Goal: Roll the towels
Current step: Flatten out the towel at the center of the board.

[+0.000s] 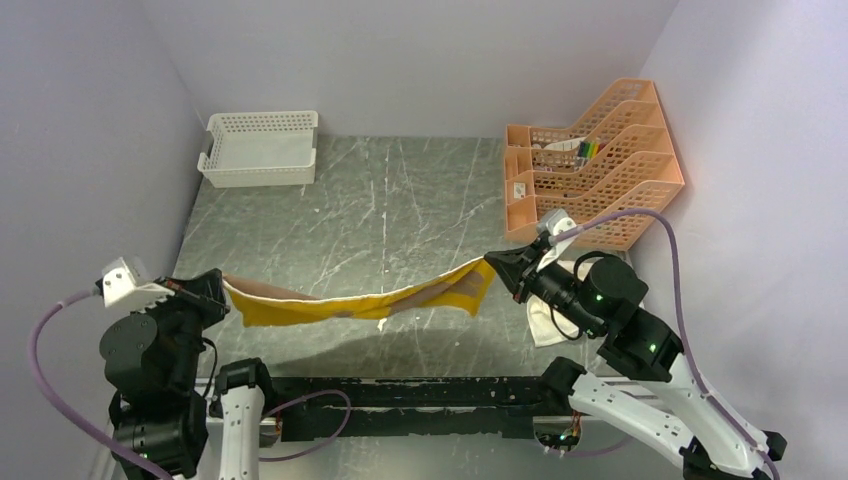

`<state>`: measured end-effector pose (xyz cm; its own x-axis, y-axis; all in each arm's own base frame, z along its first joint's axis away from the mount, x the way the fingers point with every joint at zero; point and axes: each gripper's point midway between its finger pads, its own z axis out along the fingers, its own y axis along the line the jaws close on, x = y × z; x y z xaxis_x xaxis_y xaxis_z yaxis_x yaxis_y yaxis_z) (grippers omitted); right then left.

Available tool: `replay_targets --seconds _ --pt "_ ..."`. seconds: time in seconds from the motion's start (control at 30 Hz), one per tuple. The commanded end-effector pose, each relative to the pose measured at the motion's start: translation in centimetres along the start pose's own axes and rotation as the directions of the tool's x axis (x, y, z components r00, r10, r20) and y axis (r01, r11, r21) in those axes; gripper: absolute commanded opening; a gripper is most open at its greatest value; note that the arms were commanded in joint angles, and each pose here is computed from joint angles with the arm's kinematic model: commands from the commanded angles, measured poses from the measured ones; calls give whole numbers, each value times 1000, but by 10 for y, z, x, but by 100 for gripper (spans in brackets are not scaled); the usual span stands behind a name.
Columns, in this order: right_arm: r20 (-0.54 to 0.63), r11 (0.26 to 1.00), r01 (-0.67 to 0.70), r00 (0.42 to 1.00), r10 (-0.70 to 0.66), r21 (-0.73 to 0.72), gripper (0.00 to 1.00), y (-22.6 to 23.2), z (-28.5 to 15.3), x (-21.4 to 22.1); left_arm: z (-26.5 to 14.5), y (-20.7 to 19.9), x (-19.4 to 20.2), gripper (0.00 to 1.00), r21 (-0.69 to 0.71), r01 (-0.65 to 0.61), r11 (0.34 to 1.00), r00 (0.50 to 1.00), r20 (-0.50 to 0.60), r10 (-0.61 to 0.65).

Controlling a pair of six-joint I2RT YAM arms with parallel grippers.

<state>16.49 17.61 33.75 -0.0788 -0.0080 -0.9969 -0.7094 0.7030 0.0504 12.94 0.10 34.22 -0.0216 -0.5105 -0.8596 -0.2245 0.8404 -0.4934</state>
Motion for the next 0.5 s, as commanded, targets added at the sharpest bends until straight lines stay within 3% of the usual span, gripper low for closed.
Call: replay_targets --seconds 0.0,0.17,0.37,0.47 --pt "-38 999 7 999 -5 31 0 -6 4 8 20 18 19 7 -108 1 994 992 -127 -15" --pt "-112 984 9 994 11 178 0 -29 45 36 76 35 57 7 -129 -87 988 942 -334 39" --pt "-185 926 -15 978 91 378 0 -64 111 83 153 49 98 7 -106 -62 992 910 -415 12" --pt "-210 906 -90 959 191 413 0 -92 146 106 190 72 143 7 -158 -53 986 848 -529 -39"
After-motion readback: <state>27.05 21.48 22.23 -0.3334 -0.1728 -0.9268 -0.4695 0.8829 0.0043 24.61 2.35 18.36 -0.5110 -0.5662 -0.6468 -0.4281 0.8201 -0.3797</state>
